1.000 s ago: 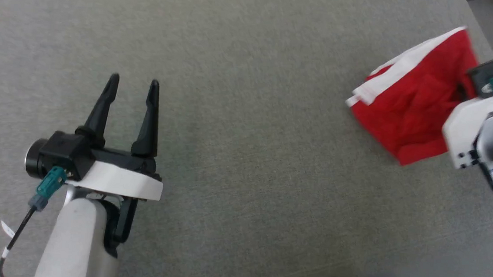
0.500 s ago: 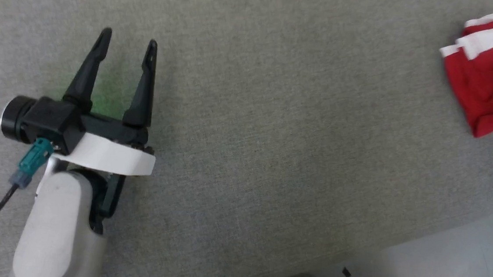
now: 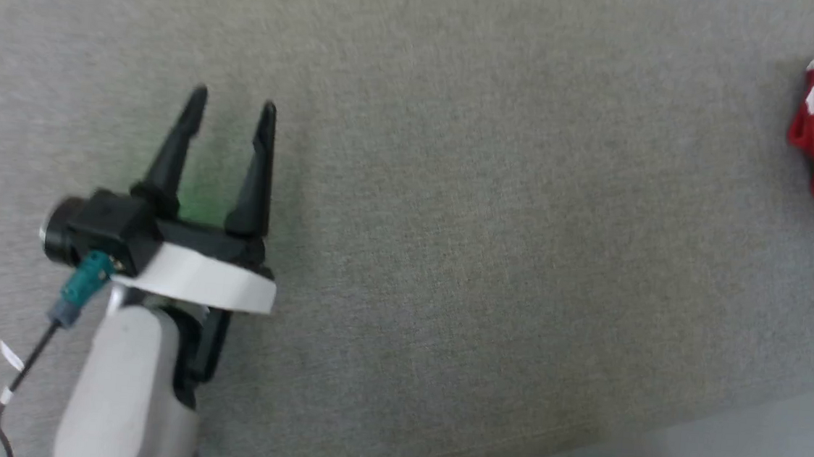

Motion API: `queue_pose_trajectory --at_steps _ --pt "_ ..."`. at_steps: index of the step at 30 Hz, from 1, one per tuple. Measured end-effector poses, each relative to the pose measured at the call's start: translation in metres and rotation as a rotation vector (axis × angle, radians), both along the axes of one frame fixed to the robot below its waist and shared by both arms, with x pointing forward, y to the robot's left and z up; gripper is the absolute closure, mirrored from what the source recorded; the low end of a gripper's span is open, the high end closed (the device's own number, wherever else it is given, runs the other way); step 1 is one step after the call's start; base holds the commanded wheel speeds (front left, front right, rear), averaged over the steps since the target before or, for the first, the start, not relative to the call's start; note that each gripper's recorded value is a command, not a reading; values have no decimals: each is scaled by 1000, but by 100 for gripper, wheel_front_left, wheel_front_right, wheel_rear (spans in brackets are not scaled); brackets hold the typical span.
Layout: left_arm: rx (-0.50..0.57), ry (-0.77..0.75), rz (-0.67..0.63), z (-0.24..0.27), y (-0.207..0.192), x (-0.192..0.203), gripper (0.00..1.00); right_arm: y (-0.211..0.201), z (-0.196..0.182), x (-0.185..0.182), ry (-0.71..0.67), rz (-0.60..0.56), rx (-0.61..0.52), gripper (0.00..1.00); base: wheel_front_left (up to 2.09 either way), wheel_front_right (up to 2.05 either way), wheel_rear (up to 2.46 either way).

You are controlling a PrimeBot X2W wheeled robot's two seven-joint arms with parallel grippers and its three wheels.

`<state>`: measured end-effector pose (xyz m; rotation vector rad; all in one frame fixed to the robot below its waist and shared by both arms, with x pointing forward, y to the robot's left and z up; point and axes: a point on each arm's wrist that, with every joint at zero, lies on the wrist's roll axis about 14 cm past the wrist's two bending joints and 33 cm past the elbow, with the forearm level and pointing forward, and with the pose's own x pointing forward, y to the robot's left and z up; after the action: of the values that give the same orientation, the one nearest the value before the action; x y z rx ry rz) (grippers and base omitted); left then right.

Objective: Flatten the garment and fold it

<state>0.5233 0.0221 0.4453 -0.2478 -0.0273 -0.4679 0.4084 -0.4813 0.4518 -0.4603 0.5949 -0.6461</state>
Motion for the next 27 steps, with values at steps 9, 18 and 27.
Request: queue_pose_trajectory --at_steps 9,18,27 --pt "-22 27 71 22 21 -36 0 60 45 25 -360 213 80 0 0 0 0" --pt "-21 -25 187 60 61 -68 0 156 93 26 -649 468 192 0 0 0 0" --pt "-1 -56 317 79 110 -100 0 245 114 5 -757 656 331 0 0 0 0"
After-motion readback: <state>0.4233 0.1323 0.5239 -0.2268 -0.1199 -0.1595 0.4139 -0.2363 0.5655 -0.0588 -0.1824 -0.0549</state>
